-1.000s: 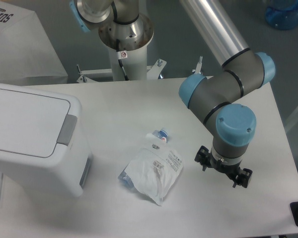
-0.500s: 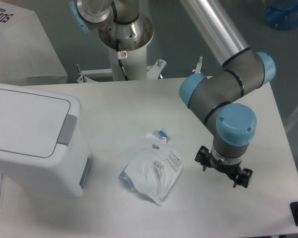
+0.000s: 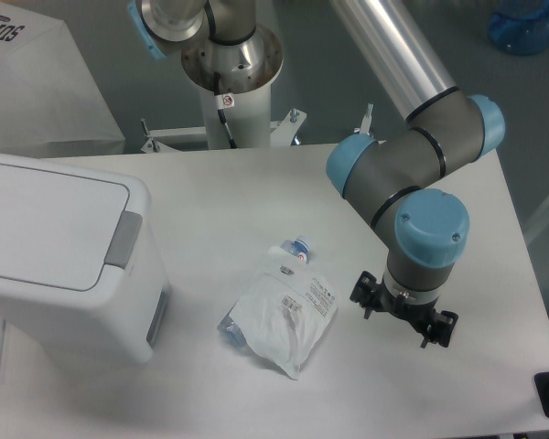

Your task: Open the trash can

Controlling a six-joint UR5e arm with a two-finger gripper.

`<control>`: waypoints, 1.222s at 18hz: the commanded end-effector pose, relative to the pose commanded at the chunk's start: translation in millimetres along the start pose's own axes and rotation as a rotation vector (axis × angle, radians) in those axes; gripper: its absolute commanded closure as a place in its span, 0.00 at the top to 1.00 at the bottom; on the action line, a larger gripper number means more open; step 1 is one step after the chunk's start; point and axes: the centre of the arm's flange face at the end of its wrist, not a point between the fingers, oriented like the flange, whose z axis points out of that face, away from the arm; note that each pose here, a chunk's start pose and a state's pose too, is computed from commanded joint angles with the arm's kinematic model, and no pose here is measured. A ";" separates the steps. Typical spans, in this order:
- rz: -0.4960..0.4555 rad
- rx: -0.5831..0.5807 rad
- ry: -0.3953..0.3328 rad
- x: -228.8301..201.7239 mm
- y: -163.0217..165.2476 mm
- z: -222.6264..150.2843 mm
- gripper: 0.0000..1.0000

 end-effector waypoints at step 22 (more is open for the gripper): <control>-0.309 0.463 0.388 119.8 -23.0 -125.1 1.00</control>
